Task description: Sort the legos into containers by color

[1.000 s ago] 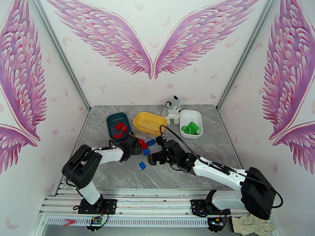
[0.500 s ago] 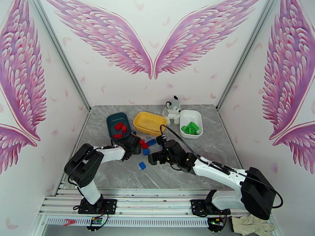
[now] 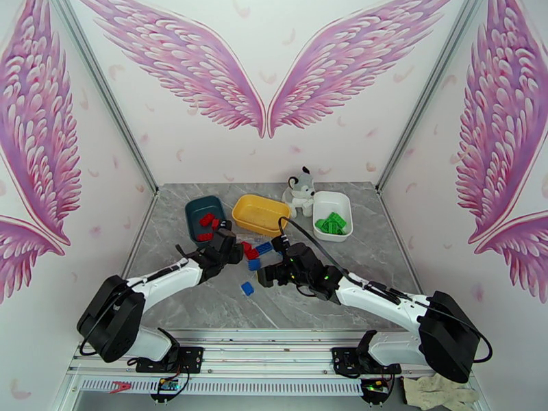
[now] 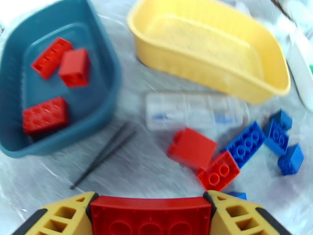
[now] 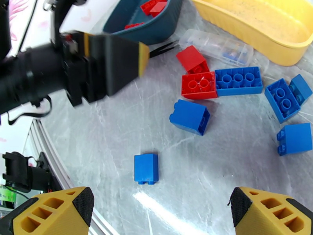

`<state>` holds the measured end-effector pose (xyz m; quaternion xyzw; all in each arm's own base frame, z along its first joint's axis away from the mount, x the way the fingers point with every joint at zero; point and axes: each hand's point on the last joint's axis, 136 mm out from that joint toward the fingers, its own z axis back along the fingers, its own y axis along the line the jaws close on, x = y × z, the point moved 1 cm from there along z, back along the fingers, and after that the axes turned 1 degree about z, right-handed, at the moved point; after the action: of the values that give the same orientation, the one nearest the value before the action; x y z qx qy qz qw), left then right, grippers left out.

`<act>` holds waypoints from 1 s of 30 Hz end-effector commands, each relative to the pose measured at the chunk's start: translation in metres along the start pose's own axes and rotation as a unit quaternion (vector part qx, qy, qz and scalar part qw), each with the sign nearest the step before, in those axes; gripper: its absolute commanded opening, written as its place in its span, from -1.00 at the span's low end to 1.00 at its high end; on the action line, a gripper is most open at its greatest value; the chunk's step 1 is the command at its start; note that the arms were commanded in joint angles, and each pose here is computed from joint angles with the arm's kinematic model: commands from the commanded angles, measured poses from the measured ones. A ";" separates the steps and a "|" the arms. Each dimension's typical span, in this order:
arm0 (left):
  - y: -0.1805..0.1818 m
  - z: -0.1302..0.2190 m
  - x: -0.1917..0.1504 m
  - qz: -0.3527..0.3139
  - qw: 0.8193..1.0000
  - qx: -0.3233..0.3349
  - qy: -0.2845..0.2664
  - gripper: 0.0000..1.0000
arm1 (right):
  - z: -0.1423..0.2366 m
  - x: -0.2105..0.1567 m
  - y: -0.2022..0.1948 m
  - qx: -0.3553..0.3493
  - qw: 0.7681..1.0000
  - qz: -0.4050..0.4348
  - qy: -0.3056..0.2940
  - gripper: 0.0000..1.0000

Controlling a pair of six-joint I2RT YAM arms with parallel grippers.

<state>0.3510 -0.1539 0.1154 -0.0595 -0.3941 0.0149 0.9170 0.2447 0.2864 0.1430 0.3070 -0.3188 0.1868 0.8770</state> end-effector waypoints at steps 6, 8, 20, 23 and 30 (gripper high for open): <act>0.046 -0.003 0.073 0.066 0.996 0.041 -0.038 0.33 | 0.003 0.012 0.007 0.017 1.000 0.002 -0.015 0.97; 0.053 -0.011 0.086 0.070 0.995 0.053 -0.037 0.40 | 0.003 0.012 0.007 0.016 1.000 0.002 -0.015 0.96; 0.046 -0.018 0.085 0.059 0.996 0.049 -0.034 0.86 | 0.005 0.013 0.003 0.010 1.000 0.001 -0.017 0.96; 0.032 -0.013 0.073 0.041 0.998 0.035 -0.032 0.83 | 0.004 0.013 0.002 0.008 1.000 0.000 -0.016 0.94; -0.022 -0.003 0.041 -0.040 0.999 -0.023 -0.018 0.69 | -0.004 0.009 -0.005 -0.007 1.000 -0.008 0.002 0.72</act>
<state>0.3916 -0.1539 0.1380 -0.0485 -0.4012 0.0134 0.9146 0.2479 0.2846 0.1405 0.3056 -0.3155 0.1825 0.8796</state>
